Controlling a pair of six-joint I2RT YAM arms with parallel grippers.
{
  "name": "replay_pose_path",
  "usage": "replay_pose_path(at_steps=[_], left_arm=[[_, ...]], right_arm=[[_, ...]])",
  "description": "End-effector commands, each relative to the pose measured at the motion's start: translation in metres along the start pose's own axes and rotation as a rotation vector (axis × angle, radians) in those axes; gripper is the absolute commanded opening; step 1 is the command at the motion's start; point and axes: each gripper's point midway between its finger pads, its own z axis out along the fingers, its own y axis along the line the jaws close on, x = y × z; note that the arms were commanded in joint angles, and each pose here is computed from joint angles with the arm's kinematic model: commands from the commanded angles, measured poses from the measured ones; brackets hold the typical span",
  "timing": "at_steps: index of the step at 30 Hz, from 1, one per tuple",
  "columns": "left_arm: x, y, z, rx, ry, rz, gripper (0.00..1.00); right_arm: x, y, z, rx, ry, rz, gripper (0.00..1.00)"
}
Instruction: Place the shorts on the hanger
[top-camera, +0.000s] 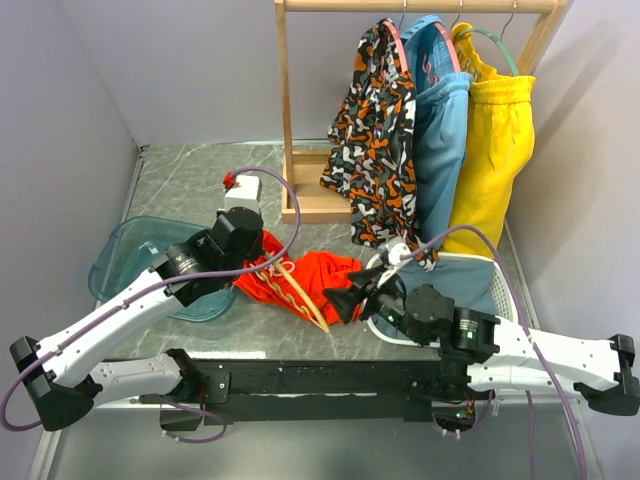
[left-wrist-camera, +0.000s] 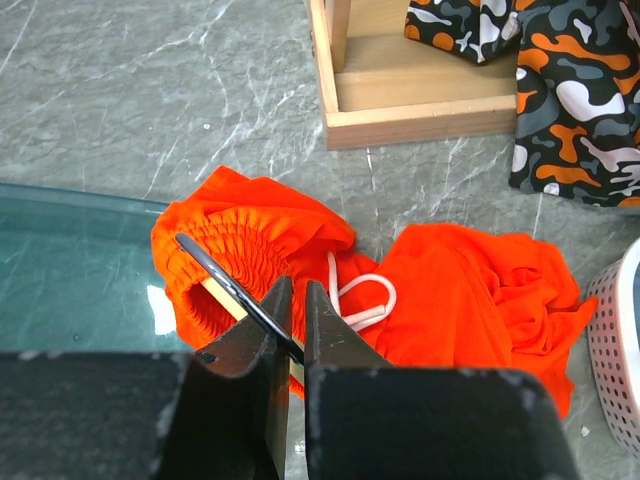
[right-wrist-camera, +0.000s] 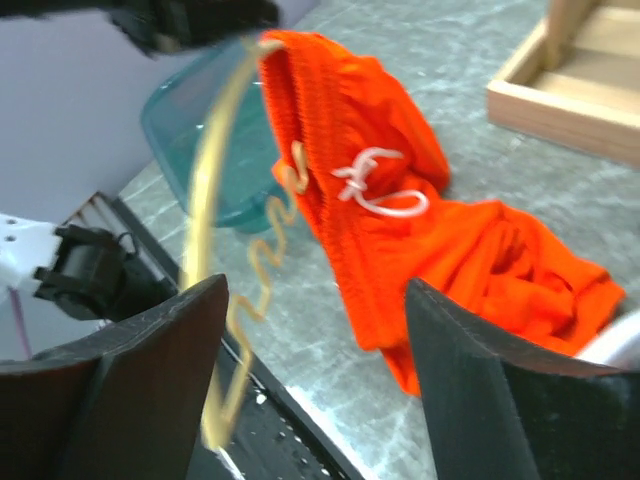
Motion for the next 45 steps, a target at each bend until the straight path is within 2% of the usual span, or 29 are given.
replay_pose_path(at_steps=[1,12,18,22,35,40,43,45], left_arm=[[-0.031,0.0,-0.017,0.026,-0.08,-0.114,0.01],[-0.045,0.0,-0.027,0.055,-0.12,-0.167,0.01],[-0.045,0.002,-0.027,0.044,-0.121,-0.172,0.01],[-0.048,0.004,-0.03,0.043,-0.129,-0.176,0.01],[-0.053,0.006,-0.032,0.039,-0.148,-0.186,0.01],[-0.056,0.007,-0.034,0.037,-0.155,-0.192,0.01],[-0.057,0.008,-0.035,0.034,-0.16,-0.193,0.01],[-0.058,0.009,-0.035,0.031,-0.163,-0.197,0.01]], right_arm=[[0.019,-0.019,0.001,0.075,-0.005,0.051,0.71],[0.095,-0.013,0.042,0.031,0.166,0.003,0.67],[0.115,-0.002,0.068,0.011,0.209,-0.029,0.66],[0.135,-0.008,0.082,0.059,0.258,-0.062,0.66],[0.163,-0.034,0.099,0.226,0.323,-0.103,0.75],[0.167,-0.044,0.1,0.297,0.343,-0.136,0.83],[0.169,-0.052,0.1,0.345,0.353,-0.147,0.84],[0.169,-0.053,0.101,0.36,0.353,-0.143,0.79]])
